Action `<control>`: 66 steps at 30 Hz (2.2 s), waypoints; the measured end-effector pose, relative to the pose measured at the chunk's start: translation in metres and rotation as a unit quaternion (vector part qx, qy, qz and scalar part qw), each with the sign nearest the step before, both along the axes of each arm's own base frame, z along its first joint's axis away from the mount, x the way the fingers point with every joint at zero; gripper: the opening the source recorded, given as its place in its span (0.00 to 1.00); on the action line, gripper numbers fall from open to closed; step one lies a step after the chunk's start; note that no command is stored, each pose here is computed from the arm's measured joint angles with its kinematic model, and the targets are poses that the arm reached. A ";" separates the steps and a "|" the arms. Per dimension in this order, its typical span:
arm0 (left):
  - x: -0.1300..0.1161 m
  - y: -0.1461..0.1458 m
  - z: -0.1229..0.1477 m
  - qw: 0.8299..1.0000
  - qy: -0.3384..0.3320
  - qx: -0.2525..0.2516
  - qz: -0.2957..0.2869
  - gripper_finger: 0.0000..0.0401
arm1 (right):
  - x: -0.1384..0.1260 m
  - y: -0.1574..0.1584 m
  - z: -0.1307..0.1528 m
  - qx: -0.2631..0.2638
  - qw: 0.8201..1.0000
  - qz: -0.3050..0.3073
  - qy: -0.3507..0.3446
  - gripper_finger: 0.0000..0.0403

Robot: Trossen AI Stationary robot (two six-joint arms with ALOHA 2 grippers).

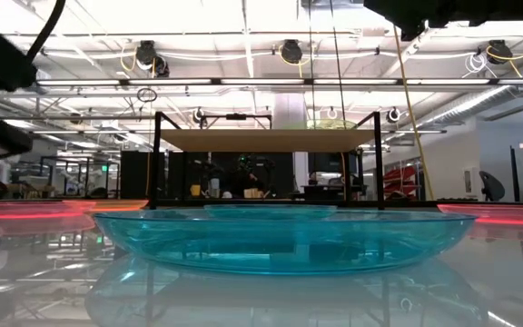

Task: Place and stack plates onto a shelf
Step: Stack the green plate on top of the other green plate on the shelf

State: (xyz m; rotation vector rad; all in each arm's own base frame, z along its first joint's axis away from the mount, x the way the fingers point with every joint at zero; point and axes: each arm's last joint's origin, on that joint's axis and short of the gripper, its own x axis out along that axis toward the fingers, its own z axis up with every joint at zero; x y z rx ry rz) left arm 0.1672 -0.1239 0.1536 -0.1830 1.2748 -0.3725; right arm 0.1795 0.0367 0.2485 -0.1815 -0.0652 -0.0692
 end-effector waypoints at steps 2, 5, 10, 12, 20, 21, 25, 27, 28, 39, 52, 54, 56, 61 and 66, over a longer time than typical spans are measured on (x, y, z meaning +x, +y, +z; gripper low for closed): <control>0.008 -0.001 0.011 1.000 -0.015 -0.002 -0.009 0.01 | 0.000 0.000 0.000 0.000 1.000 0.000 0.000 0.36; 0.020 0.001 0.030 0.999 -0.038 0.007 -0.026 0.01 | 0.000 0.000 0.000 0.000 1.000 0.000 0.000 0.36; 0.048 0.019 0.076 0.991 -0.108 0.059 -0.049 0.01 | 0.000 0.000 0.000 0.000 1.000 0.000 -0.001 0.36; 0.060 0.032 0.097 0.984 -0.141 0.098 -0.035 0.01 | 0.000 0.000 0.001 0.002 1.000 0.000 -0.007 0.36; 0.106 0.145 0.167 0.928 -0.314 0.179 0.090 0.00 | 0.000 0.000 0.004 0.001 1.000 0.000 -0.019 0.36; 0.111 0.164 0.173 0.919 -0.333 0.174 0.116 0.00 | 0.000 0.000 0.004 0.000 1.000 0.000 -0.019 0.36; 0.122 0.241 0.188 0.899 -0.355 0.124 0.223 0.00 | 0.000 0.000 0.004 -0.002 1.000 -0.003 -0.018 0.36; 0.130 0.271 0.195 0.891 -0.360 0.103 0.256 0.00 | 0.000 0.000 0.004 -0.007 1.000 -0.004 -0.019 0.36; 0.138 0.282 0.195 0.892 -0.357 0.095 0.262 0.00 | 0.000 0.000 0.004 -0.007 1.000 -0.004 -0.022 0.36; 0.214 0.347 0.180 0.917 -0.295 0.085 0.255 0.00 | 0.000 -0.002 0.003 -0.017 0.999 -0.031 -0.014 0.36; 0.218 0.379 0.184 0.904 -0.332 0.087 0.254 0.00 | -0.001 -0.002 0.006 -0.044 0.998 -0.036 -0.024 0.36; 0.217 0.383 0.180 0.904 -0.329 0.087 0.260 0.00 | -0.001 -0.002 0.007 -0.047 0.998 -0.038 -0.031 0.36; 0.218 0.387 0.175 0.904 -0.327 0.085 0.264 0.00 | -0.001 -0.002 0.008 -0.048 0.998 -0.038 -0.034 0.36; 0.220 0.390 0.169 0.905 -0.320 0.081 0.269 0.01 | -0.001 -0.002 0.008 -0.048 0.998 -0.038 -0.033 0.36; 0.221 0.390 0.170 0.901 -0.324 0.089 0.274 0.06 | -0.001 -0.002 0.008 -0.051 0.997 -0.038 -0.033 0.36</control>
